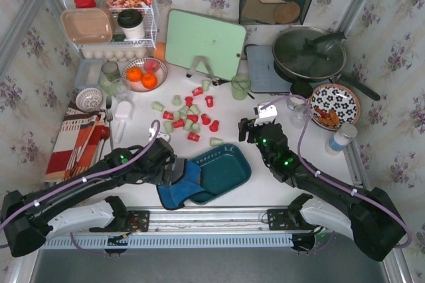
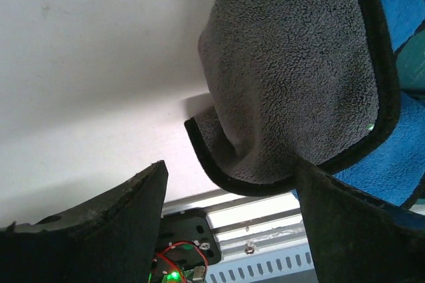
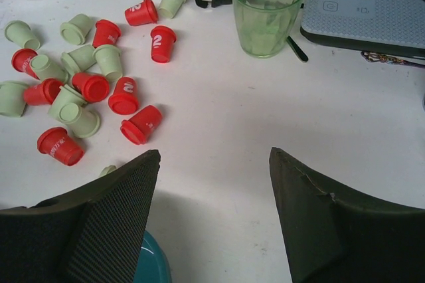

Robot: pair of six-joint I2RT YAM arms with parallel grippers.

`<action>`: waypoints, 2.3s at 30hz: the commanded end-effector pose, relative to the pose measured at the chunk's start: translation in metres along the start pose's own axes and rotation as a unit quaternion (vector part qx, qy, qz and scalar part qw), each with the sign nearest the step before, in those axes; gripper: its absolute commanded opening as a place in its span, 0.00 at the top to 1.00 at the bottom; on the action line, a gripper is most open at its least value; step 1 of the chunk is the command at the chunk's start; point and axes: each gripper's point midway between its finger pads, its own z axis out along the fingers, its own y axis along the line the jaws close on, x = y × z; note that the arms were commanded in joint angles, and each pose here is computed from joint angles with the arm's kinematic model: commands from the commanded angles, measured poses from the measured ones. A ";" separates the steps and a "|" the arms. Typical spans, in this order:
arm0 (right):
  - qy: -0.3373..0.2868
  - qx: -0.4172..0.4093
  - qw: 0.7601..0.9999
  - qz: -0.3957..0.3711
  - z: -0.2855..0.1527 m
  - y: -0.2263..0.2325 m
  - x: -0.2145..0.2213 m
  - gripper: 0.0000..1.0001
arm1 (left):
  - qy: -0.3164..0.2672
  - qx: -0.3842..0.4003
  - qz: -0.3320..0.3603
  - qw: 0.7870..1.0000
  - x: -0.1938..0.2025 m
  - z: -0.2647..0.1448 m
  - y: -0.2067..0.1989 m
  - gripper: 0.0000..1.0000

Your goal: Mix the coffee capsules in the storage basket

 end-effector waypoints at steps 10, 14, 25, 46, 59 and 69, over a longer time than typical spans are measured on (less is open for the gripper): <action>-0.007 -0.008 1.000 0.004 0.005 0.006 -0.004 0.25 | -0.029 0.022 -0.028 0.999 0.002 0.012 -0.018 0.21; -0.004 -0.008 1.000 0.003 0.005 0.006 -0.002 0.25 | -0.027 0.019 -0.035 0.999 0.006 0.019 -0.018 0.36; 0.000 -0.004 1.000 0.000 0.006 0.004 0.000 0.25 | -0.088 0.019 -0.037 0.995 -0.018 -0.009 -0.012 1.00; -0.043 -0.212 0.976 -0.023 -0.016 0.076 -0.030 0.23 | -0.329 0.032 0.026 0.943 -0.162 -0.172 -0.018 1.00; -0.266 -0.410 0.865 -0.116 -0.087 0.156 -0.115 0.18 | -0.362 0.087 0.080 0.925 -0.219 -0.194 -0.075 1.00; -0.287 -0.446 0.836 -0.141 -0.075 0.197 -0.131 0.15 | -0.368 0.132 0.086 0.917 -0.230 -0.198 -0.101 1.00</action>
